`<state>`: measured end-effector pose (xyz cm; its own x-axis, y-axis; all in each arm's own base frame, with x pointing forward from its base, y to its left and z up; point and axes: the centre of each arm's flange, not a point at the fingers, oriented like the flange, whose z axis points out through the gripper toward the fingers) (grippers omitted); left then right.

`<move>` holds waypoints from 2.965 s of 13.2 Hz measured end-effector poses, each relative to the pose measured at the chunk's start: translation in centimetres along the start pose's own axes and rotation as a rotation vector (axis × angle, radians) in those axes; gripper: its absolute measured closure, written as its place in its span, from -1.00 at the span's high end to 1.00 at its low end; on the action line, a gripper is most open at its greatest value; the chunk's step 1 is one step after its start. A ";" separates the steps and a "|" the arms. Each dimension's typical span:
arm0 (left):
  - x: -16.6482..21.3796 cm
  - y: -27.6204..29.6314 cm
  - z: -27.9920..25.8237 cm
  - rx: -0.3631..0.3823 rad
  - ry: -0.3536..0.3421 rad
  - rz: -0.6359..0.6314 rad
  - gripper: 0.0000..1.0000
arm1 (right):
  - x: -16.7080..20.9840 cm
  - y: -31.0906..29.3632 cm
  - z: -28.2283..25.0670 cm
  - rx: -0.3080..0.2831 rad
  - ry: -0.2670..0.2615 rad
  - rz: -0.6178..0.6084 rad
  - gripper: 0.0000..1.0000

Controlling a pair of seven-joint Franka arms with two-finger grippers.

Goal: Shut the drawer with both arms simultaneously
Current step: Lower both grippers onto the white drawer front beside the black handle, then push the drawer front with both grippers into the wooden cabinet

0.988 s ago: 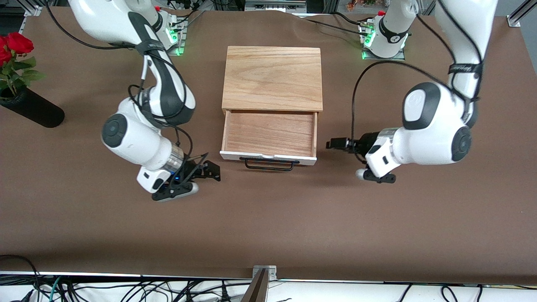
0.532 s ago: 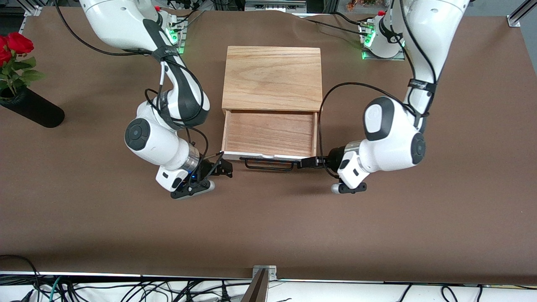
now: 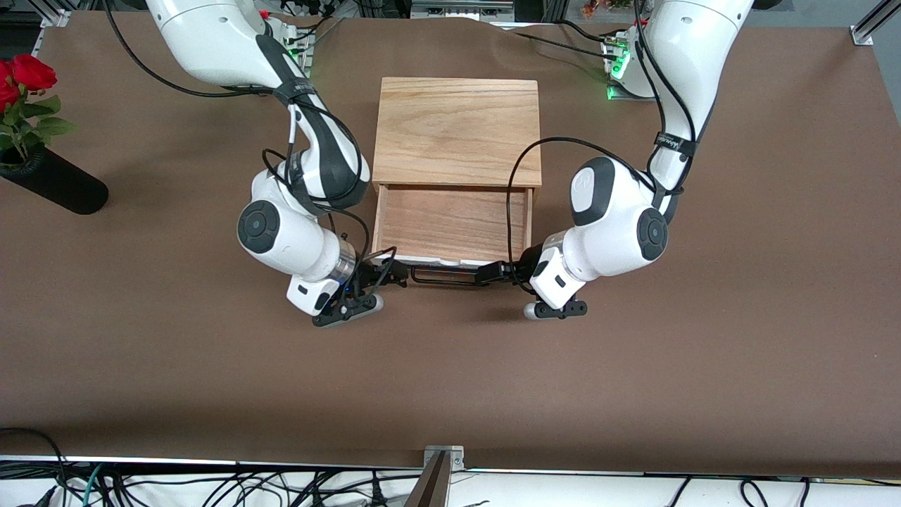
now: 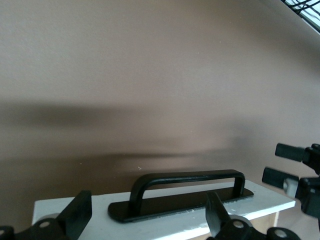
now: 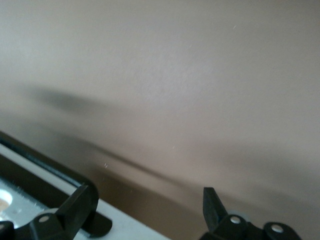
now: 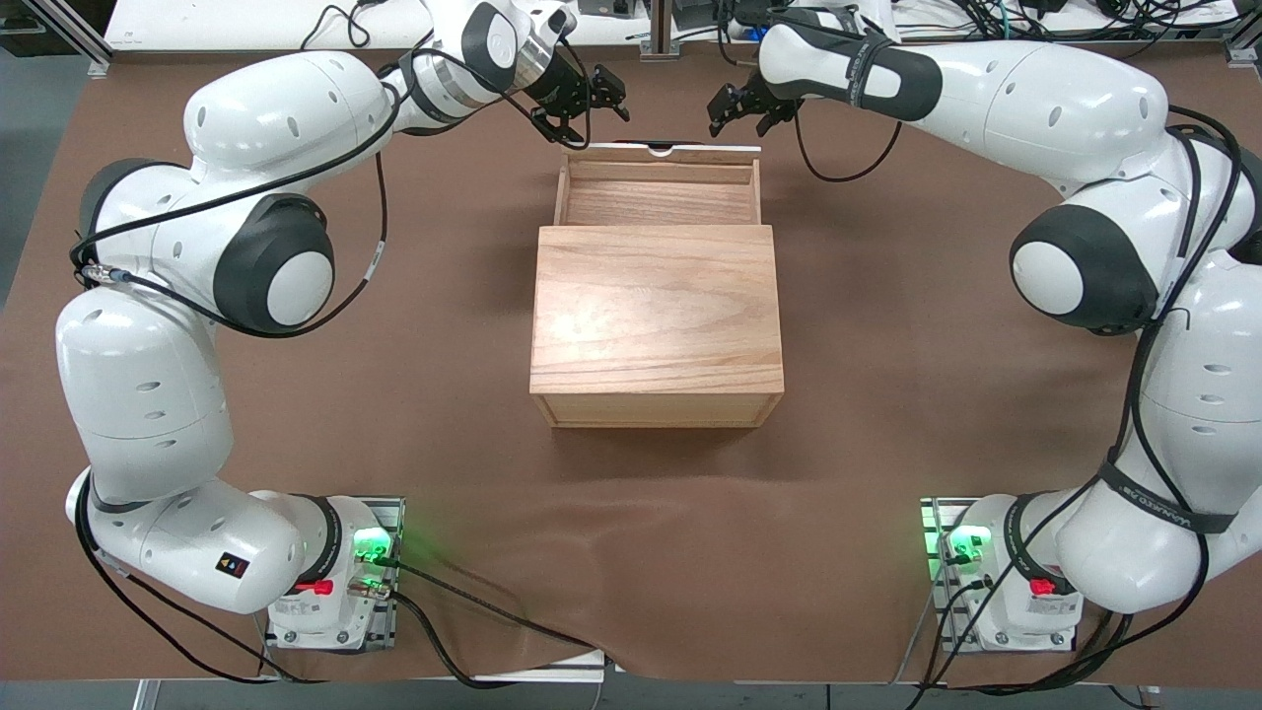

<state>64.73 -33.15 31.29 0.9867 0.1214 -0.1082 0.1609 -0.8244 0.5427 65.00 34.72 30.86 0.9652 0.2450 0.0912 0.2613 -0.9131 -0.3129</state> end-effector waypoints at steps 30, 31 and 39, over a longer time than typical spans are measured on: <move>-4.2 -1.1 3.1 0.156 -0.322 0.072 1.00 | -3.3 -4.6 2.3 0.030 -0.232 -0.063 1.00; -4.4 -1.1 3.0 0.159 -0.339 0.070 1.00 | -3.4 -4.9 2.4 0.033 -0.234 -0.066 1.00; -6.7 -0.7 3.2 0.188 -0.480 0.076 1.00 | -5.5 -6.5 3.3 0.048 -0.360 -0.090 1.00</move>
<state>57.92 -35.17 28.95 0.8664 -0.1738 -0.4681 0.0384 -0.9115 0.4096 58.05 40.40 29.23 0.8764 0.4307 -0.2154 0.3373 -0.8683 -0.3637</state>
